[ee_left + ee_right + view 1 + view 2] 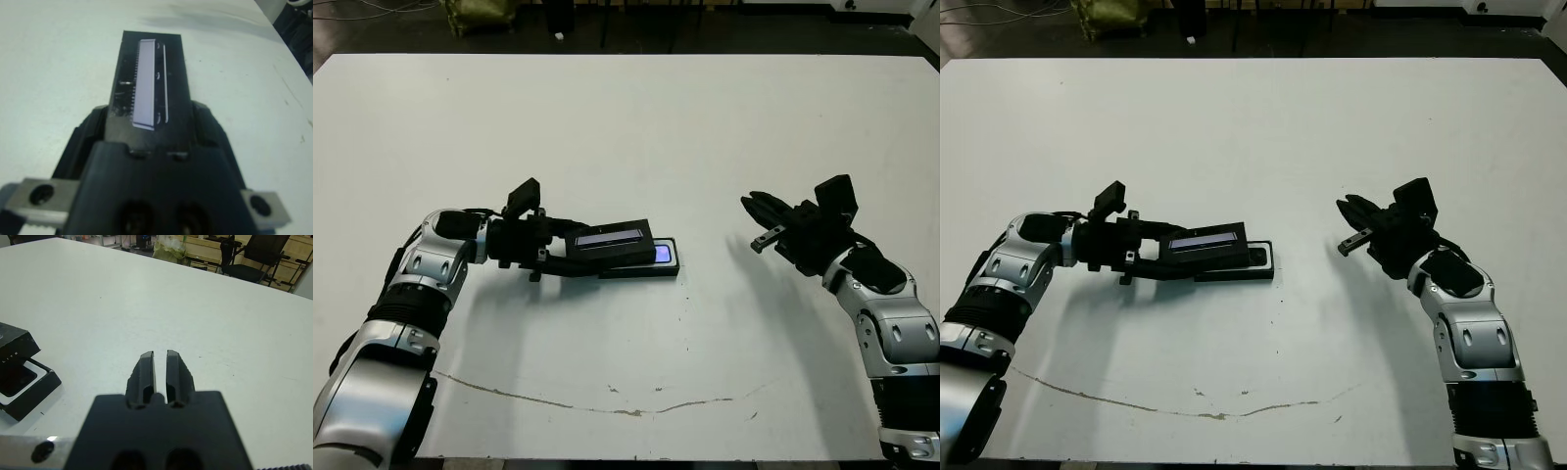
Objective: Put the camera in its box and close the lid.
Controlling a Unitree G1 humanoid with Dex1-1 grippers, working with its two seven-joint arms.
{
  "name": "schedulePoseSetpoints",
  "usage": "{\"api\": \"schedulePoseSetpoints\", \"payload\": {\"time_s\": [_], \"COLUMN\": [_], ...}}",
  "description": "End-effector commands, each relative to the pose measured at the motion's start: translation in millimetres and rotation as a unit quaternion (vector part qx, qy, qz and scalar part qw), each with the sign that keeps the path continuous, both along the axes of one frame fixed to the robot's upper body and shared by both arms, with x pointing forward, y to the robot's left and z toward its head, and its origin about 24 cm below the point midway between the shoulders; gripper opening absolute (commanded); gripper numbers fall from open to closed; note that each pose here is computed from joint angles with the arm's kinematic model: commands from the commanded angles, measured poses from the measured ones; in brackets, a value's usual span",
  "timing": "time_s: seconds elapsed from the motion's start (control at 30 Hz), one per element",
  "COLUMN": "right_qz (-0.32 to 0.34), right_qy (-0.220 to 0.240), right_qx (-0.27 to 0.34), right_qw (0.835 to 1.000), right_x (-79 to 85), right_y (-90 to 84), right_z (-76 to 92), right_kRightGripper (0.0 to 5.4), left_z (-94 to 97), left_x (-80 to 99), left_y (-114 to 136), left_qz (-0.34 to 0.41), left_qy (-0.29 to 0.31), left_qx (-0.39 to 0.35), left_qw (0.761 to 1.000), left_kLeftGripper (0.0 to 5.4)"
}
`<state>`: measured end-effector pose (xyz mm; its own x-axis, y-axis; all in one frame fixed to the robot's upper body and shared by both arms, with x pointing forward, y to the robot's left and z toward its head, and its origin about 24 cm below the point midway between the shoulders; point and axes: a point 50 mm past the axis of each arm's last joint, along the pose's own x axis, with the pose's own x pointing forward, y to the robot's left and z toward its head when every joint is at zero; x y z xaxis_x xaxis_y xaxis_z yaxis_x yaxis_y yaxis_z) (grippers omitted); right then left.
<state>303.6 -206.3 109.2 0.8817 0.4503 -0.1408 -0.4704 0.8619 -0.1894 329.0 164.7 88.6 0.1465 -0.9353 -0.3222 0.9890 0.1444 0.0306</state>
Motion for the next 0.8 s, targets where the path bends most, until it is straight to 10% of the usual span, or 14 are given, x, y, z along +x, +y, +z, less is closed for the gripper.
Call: {"api": "schedulePoseSetpoints", "payload": {"time_s": [0.03, 0.8], "right_qz": [-0.007, -0.004], "right_qy": [0.014, 0.018], "right_qx": [-0.006, 0.004], "right_qw": [1.000, 1.000], "right_x": [-2.6, -2.7], "right_y": [-5.2, -7.1], "right_z": [-6.6, -7.9], "right_kRightGripper": [0.00, 0.00], "left_z": [-13.5, -16.4], "left_x": [-5.8, -1.3], "left_y": [2.2, -16.4], "left_qz": [-0.003, -0.019], "left_qy": [0.033, 0.030], "left_qx": [0.008, 0.026], "left_qw": [0.999, 0.999], "left_kLeftGripper": [2.49, 2.49]}}
